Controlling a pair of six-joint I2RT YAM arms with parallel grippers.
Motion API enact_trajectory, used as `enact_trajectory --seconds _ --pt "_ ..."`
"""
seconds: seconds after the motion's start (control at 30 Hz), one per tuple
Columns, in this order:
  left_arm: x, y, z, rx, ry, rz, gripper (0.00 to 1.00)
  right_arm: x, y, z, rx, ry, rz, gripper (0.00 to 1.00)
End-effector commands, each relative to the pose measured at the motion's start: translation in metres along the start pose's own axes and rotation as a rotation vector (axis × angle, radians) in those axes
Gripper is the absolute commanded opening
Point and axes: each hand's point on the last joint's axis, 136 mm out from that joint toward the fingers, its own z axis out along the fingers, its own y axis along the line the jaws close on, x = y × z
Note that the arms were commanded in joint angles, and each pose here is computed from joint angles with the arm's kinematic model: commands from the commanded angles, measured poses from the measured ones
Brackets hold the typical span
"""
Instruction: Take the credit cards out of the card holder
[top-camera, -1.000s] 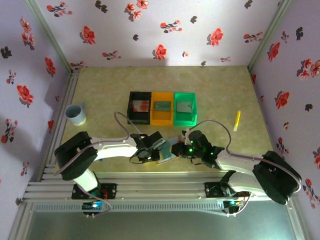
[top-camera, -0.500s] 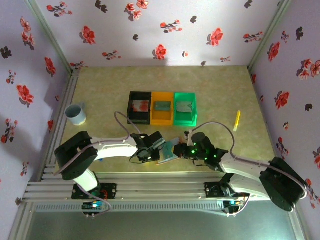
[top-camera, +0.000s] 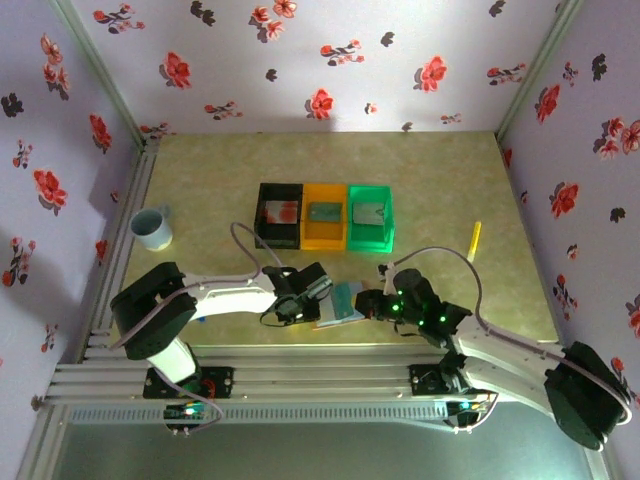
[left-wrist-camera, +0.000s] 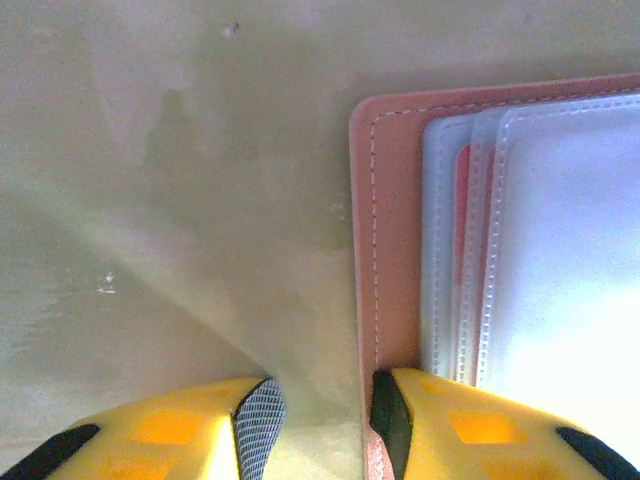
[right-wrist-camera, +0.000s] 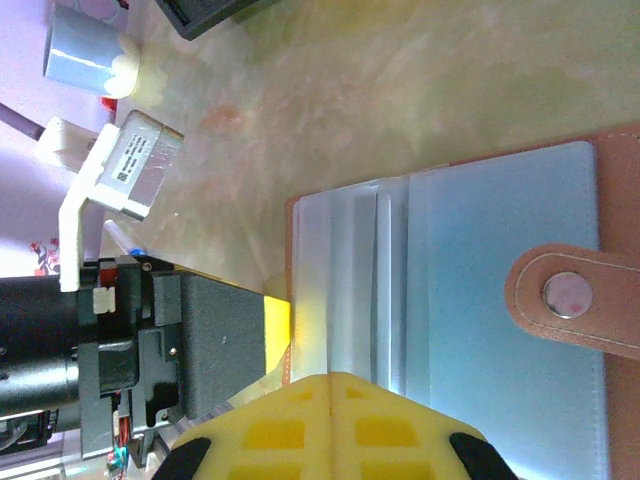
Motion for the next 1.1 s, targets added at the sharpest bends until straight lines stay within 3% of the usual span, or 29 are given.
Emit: enact_trajectory --seconds 0.0,0.23,0.67,1.07 --pt "0.044 0.025 0.061 -0.058 0.163 0.055 0.38 0.003 -0.012 -0.006 0.038 -0.006 -0.015 0.00" --pt "0.024 0.016 0.033 -0.003 0.105 0.077 0.40 -0.001 -0.008 -0.016 0.023 -0.037 -0.023 0.00" --pt "-0.027 0.003 -0.075 0.167 -0.151 0.177 0.51 -0.009 0.013 -0.021 -0.059 -0.062 -0.044 0.00" --pt "-0.030 -0.035 -0.132 0.646 -0.345 0.192 0.59 -0.022 0.048 -0.027 -0.190 -0.090 -0.058 0.00"
